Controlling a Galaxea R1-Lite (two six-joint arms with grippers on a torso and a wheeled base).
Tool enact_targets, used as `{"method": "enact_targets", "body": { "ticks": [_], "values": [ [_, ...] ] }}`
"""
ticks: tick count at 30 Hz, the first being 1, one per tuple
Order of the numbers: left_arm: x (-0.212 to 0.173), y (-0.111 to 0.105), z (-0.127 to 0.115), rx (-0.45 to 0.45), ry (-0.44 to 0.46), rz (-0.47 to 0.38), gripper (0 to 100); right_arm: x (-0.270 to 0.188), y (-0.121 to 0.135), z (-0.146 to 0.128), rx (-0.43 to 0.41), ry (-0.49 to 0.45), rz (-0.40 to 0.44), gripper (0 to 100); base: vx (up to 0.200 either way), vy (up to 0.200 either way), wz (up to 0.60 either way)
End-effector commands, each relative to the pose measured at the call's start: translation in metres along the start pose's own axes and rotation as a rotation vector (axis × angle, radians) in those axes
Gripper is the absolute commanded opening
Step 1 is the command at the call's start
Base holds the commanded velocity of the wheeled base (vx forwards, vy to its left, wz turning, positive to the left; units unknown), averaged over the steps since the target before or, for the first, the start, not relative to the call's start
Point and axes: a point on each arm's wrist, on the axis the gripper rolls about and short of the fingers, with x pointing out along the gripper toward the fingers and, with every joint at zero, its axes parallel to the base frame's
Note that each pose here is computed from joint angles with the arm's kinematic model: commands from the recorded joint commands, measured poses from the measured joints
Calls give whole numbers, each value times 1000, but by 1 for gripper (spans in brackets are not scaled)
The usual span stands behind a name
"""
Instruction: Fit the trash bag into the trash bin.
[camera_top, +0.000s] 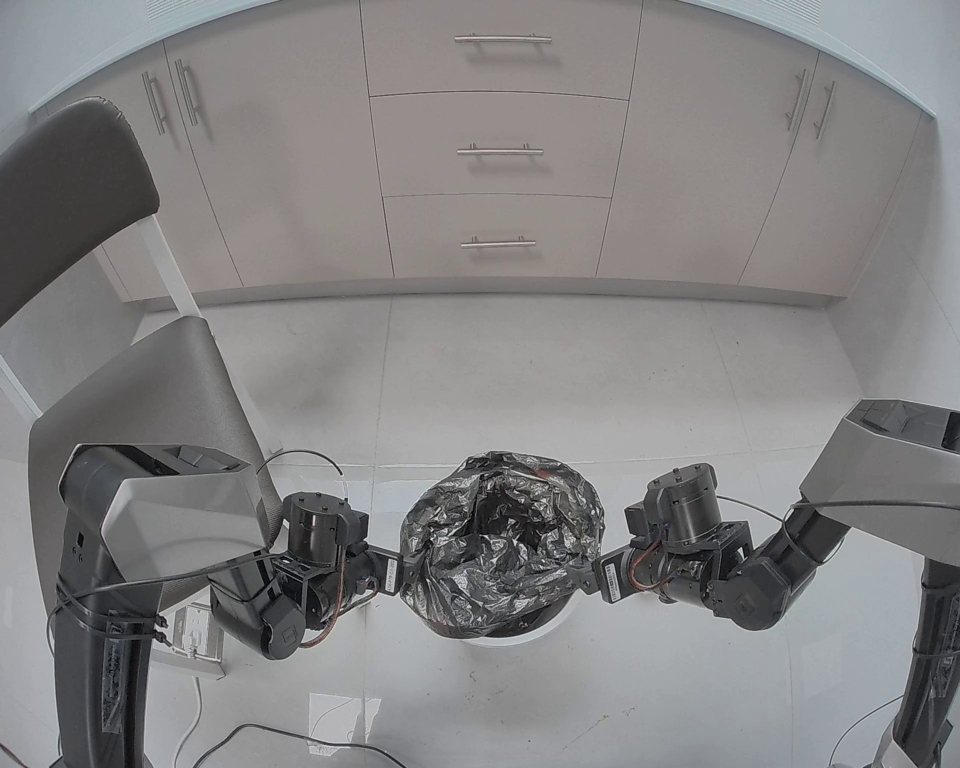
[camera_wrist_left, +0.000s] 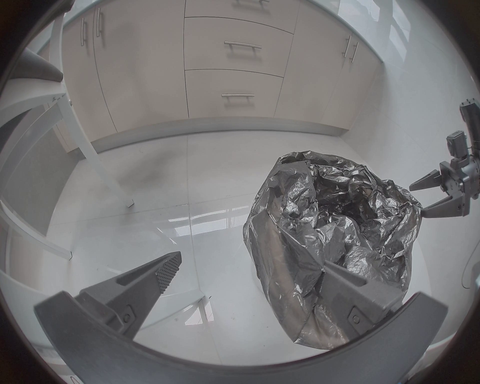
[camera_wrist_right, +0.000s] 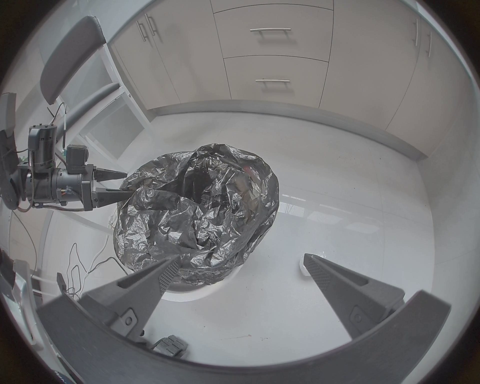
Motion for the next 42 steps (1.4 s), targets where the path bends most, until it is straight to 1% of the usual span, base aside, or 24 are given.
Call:
{"method": "enact_targets", "body": {
  "ticks": [1,4,6,8,9,11,12,14,15,18,20,21,23,28,33,35,42],
  "values": [
    [1,0,-8,-2,19,2,100,9,2,-4,8,3,1,100,0,0,0],
    [1,0,-8,-2,19,2,100,25,3,-4,15,0,1,100,0,0,0],
    [1,0,-9,-2,21,2,100,27,3,-1,22,-12,3,100,0,0,0],
    [1,0,-9,-2,21,2,100,23,7,3,48,-35,14,100,0,0,0],
    [1,0,-9,-2,21,2,100,23,7,3,48,-35,14,100,0,0,0],
    [1,0,-9,-2,19,2,100,4,22,9,76,-51,52,100,0,0,0],
    [1,0,-9,-2,19,2,100,-1,25,7,73,-47,65,100,0,0,0],
    [1,0,-9,-2,19,2,100,-11,27,-1,42,-25,65,100,0,0,0],
    [1,0,-9,-2,19,2,100,-15,29,-6,-9,-20,59,100,0,0,0],
    [1,0,-9,-2,19,2,100,-24,24,-6,-170,-76,58,100,0,0,0],
    [2,0,-10,-2,21,2,100,-27,21,-9,-328,-102,64,100,0,0,0],
    [2,0,-10,-2,21,2,100,-27,19,-10,-422,-121,75,100,0,0,0],
    [2,0,-11,-2,22,2,100,-26,23,-9,-488,-147,104,100,0,0,0],
    [3,0,-11,-2,1,1,100,-14,35,2,-538,-196,119,100,0,0,0],
    [5,0,-12,-3,-10,2,100,2,39,-4,-605,-181,115,100,0,0,0],
    [5,-1,-12,-3,-10,1,100,5,43,-7,-614,-177,122,100,0,0,0],
    [5,-2,-12,-2,-8,-2,100,13,45,-19,-619,-138,124,100,0,0,0]
  ]
}}
